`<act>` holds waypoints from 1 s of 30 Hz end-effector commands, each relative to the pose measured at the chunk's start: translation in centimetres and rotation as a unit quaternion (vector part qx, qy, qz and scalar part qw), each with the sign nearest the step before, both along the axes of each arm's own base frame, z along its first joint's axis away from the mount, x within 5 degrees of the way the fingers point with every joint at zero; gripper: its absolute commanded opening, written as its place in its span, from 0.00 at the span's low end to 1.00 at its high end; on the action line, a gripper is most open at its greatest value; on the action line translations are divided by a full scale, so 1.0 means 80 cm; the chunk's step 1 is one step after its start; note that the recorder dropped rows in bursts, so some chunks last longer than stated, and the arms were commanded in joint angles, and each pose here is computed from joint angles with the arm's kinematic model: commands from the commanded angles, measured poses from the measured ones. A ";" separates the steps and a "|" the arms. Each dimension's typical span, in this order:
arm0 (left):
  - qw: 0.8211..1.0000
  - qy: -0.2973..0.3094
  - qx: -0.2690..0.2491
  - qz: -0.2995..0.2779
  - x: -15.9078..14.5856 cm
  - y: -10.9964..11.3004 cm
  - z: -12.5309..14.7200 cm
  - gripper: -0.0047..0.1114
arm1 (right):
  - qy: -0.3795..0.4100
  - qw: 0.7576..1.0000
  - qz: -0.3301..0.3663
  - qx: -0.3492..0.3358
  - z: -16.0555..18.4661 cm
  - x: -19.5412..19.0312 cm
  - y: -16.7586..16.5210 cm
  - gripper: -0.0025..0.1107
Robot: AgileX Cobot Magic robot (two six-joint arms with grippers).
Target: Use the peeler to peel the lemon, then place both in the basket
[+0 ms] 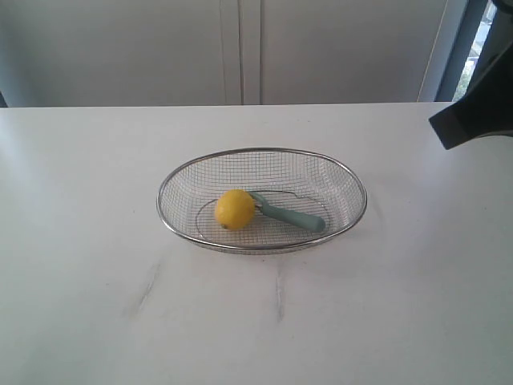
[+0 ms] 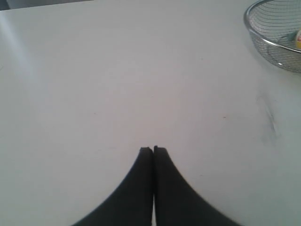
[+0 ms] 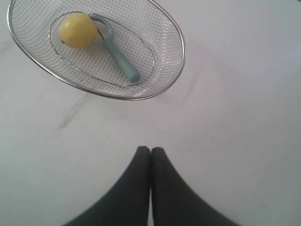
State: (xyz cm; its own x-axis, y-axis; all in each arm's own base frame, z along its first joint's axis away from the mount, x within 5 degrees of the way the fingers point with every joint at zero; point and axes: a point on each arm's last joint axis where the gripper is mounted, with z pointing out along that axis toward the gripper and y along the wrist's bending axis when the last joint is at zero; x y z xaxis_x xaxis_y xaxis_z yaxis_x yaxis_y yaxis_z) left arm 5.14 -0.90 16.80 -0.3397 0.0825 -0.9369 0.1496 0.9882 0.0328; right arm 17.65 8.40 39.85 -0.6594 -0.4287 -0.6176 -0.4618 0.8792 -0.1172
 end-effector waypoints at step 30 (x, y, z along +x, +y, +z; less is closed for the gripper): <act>1.000 -0.011 -0.010 -0.010 0.000 -0.002 0.001 0.04 | -0.004 1.000 -0.001 0.005 0.002 -0.002 -0.001 0.02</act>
State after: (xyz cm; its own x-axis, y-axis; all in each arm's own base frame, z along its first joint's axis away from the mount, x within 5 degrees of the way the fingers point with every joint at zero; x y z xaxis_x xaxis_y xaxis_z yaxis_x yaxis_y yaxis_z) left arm 5.19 -0.98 16.98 -0.3193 0.0846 -0.9439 0.1627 0.9861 0.0333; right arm 17.55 8.35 39.94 -0.6571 -0.4275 -0.6209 -0.4614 0.8794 -0.1171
